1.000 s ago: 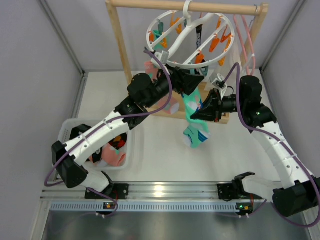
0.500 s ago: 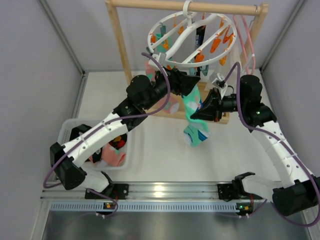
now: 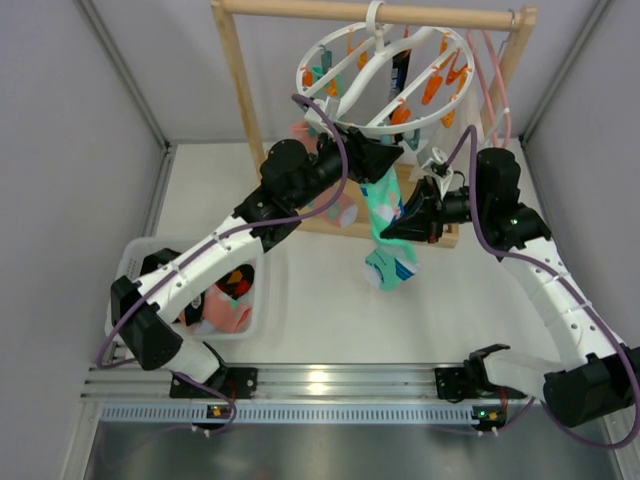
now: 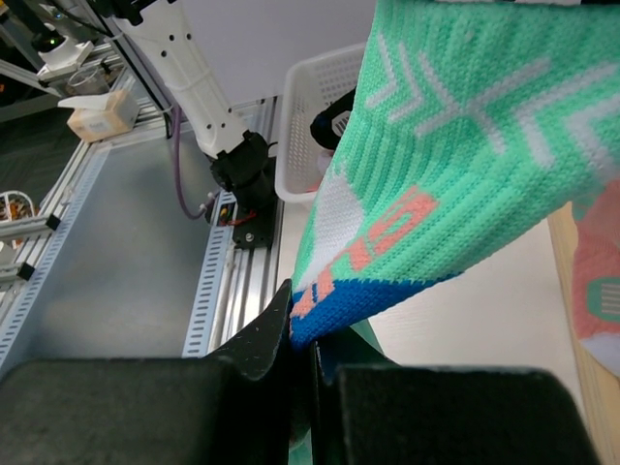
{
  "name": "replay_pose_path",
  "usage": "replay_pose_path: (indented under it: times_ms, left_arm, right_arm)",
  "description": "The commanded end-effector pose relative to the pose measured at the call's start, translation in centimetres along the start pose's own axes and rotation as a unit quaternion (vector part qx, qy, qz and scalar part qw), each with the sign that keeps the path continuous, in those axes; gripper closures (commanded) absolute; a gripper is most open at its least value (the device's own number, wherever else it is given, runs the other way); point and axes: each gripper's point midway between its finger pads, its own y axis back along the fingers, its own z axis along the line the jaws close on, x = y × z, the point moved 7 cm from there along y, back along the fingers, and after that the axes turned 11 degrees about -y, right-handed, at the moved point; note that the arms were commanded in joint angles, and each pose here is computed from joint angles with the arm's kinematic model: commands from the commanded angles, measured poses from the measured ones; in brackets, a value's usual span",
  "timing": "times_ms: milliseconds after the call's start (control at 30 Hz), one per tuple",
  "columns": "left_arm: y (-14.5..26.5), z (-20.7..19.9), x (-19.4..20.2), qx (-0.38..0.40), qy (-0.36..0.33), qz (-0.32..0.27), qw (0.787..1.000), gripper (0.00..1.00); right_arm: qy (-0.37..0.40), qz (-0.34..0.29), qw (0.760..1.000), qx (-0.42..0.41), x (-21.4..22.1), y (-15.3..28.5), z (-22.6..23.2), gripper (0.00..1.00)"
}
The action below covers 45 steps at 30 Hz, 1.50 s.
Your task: Remove the socks clipped to the hanger
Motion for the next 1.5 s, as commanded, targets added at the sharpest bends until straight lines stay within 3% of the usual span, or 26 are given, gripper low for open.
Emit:
replay_pose_path:
  times_ms: [0,67,167,333,400,567,667,700,800,900,933,1033,1133,1233,1333,1367,1400,1467]
  left_arm:
    - [-0.4,-0.9,-3.0,0.037,-0.002,-0.049,0.998,0.39]
    - [-0.4,-0.9,-3.0,0.039,-0.003,-0.051,0.998,0.52]
    - [-0.6,-0.7,-2.9,0.037,-0.003,-0.051,0.998,0.60]
    - [-0.8,-0.5,-2.7,0.034,-0.004,-0.050,0.998,0.82]
    - [-0.8,-0.4,-2.7,0.030,-0.006,-0.051,0.998,1.00]
    - [-0.6,-0.3,-2.5,0.026,-0.006,-0.050,0.998,1.00]
    - [0.0,0.0,-1.8,0.020,-0.006,-0.042,0.999,0.82]
    - [0.2,0.1,-1.7,0.017,-0.005,-0.040,0.999,0.67]
    - [1.2,0.3,-1.0,0.009,-0.008,-0.033,0.999,0.60]
    - [2.5,0.3,-0.5,0.008,-0.012,-0.026,1.000,0.46]
    - [3.2,0.0,-1.0,0.012,-0.013,-0.033,0.999,0.35]
    - [5.0,-0.1,-0.4,0.013,-0.013,-0.027,0.999,0.16]
    - [7.3,0.1,0.9,0.007,-0.005,-0.015,1.000,0.03]
    - [9.9,0.8,2.5,-0.028,0.005,0.006,1.000,0.02]
    - [12.5,2.7,3.7,-0.120,0.002,0.043,0.992,0.02]
    - [13.3,3.2,3.8,-0.151,-0.002,0.055,0.987,0.02]
    - [14.8,4.9,5.0,-0.227,-0.015,0.095,0.969,0.02]
    - [16.9,5.6,3.9,-0.290,-0.029,0.099,0.951,0.02]
  right_arm:
    - [0.015,0.007,0.999,-0.042,-0.3,0.2,1.1,1.00]
    - [0.015,0.008,0.999,-0.041,-0.3,0.2,0.9,1.00]
    - [0.015,0.008,0.999,-0.038,-0.4,0.2,0.9,1.00]
    - [0.013,0.009,0.999,-0.034,-0.2,0.2,0.6,1.00]
    - [0.010,0.010,0.999,-0.030,0.0,0.1,0.5,1.00]
    - [0.002,0.009,1.000,-0.001,0.6,0.2,0.1,1.00]
    - [-0.009,-0.007,0.998,0.066,0.7,0.4,-0.9,1.00]
    - [-0.011,-0.013,0.996,0.083,0.8,0.4,-1.0,1.00]
    - [-0.030,-0.032,0.991,0.128,1.7,0.7,-1.5,1.00]
    - [-0.035,-0.047,0.989,0.137,2.5,0.8,-1.1,1.00]
    - [-0.047,-0.048,0.988,0.141,3.0,0.8,-1.3,1.00]
    - [-0.053,-0.060,0.986,0.149,3.3,0.8,-1.3,1.00]
    - [-0.066,-0.069,0.984,0.153,3.3,0.7,-1.6,1.00]
    - [-0.075,-0.086,0.981,0.159,2.6,0.3,-1.9,1.00]
    - [-0.084,-0.109,0.976,0.167,1.4,-0.6,-2.1,1.00]
    - [-0.086,-0.123,0.974,0.172,0.9,-1.0,-2.2,1.00]
    - [-0.112,-0.140,0.969,0.169,0.6,-1.5,-2.2,1.00]
    - [-0.107,-0.173,0.967,0.156,-0.6,-2.6,-2.0,1.00]
